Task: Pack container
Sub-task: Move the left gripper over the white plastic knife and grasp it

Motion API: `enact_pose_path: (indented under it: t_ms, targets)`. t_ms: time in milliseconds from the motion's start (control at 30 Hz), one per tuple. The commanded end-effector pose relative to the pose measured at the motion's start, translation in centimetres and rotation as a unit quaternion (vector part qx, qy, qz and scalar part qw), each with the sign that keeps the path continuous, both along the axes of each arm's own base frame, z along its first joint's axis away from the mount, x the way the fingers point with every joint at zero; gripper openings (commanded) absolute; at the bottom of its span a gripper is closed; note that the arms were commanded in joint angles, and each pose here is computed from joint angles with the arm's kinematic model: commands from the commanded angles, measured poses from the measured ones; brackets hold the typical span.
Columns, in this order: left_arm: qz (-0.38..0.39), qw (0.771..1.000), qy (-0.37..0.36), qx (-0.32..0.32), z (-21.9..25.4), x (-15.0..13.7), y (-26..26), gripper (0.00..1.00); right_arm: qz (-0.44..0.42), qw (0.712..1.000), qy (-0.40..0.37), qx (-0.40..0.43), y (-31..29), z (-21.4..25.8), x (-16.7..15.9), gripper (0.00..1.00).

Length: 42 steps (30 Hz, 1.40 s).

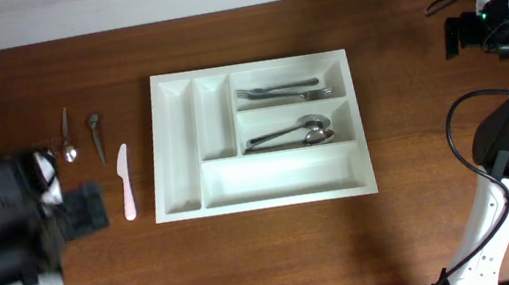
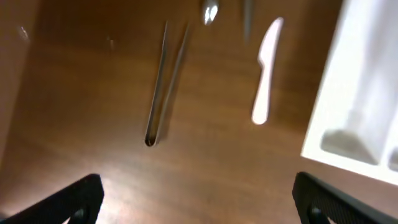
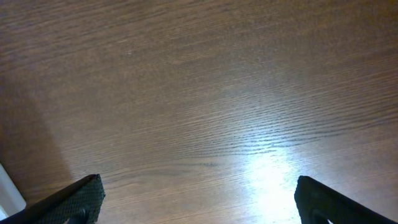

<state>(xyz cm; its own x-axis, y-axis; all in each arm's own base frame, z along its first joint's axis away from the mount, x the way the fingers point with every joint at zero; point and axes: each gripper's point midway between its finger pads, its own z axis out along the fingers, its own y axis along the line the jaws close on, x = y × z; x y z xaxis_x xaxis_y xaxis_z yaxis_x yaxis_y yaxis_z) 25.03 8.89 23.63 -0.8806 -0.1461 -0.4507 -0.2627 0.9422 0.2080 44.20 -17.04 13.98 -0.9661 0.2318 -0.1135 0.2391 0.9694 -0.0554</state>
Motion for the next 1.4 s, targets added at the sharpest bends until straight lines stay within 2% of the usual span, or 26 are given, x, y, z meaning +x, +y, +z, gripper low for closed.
enact_pose_path:
  t_ms: [0, 167, 300, 433, 500, 633, 700, 767, 900, 1100, 1367]
  targets:
    - [0.03, 0.997, 0.067, -0.034, -3.9, 2.0, 1.3, 0.99, 0.003, 1.0, -0.001, 0.002, 0.1, 0.1, 0.0, 0.99]
    - [0.029, 0.989, 0.132, -0.055, -9.5, 4.9, 1.8, 0.99, 0.003, 1.0, -0.001, 0.002, 0.1, 0.1, 0.0, 0.99]
    - [0.02, 0.978, 0.182, -0.105, -14.8, 6.5, 0.9, 0.99, 0.003, 1.0, -0.001, 0.002, 0.1, 0.1, 0.0, 0.99]
    - [0.001, 0.977, 0.18, -0.119, -16.8, 8.0, 0.6, 0.99, 0.003, 1.0, -0.001, 0.002, 0.1, 0.1, 0.0, 0.99]
    - [-0.025, 0.977, 0.165, -0.13, -17.1, 9.1, 0.1, 0.99, 0.003, 1.0, -0.001, 0.002, 0.1, 0.1, 0.0, 0.99]
    - [-0.029, 0.986, 0.116, -0.118, -16.8, 11.5, 0.7, 0.99, 0.003, 1.0, -0.001, 0.002, 0.1, 0.1, 0.0, 0.99]
    - [-0.039, 0.984, 0.109, -0.137, -16.7, 11.8, 0.0, 0.99, 0.003, 1.0, -0.001, 0.002, 0.1, 0.1, 0.0, 0.99]
    - [-0.088, 0.977, 0.102, -0.168, -16.6, 12.2, -1.6, 0.99, 0.003, 1.0, -0.001, 0.002, 0.1, 0.1, 0.0, 0.99]
    - [-0.093, 0.977, 0.087, -0.17, -16.5, 12.9, -1.7, 0.99, 0.003, 1.0, -0.001, 0.002, 0.1, 0.1, 0.0, 0.99]
    - [-0.093, 0.979, 0.082, -0.165, -16.5, 13.2, -1.5, 0.99, 0.003, 1.0, -0.001, 0.002, 0.1, 0.1, 0.0, 0.99]
    - [-0.083, 0.977, 0.116, -0.159, -18.8, 12.7, -1.1, 0.99, 0.003, 1.0, -0.001, 0.002, 0.1, 0.1, 0.0, 0.99]
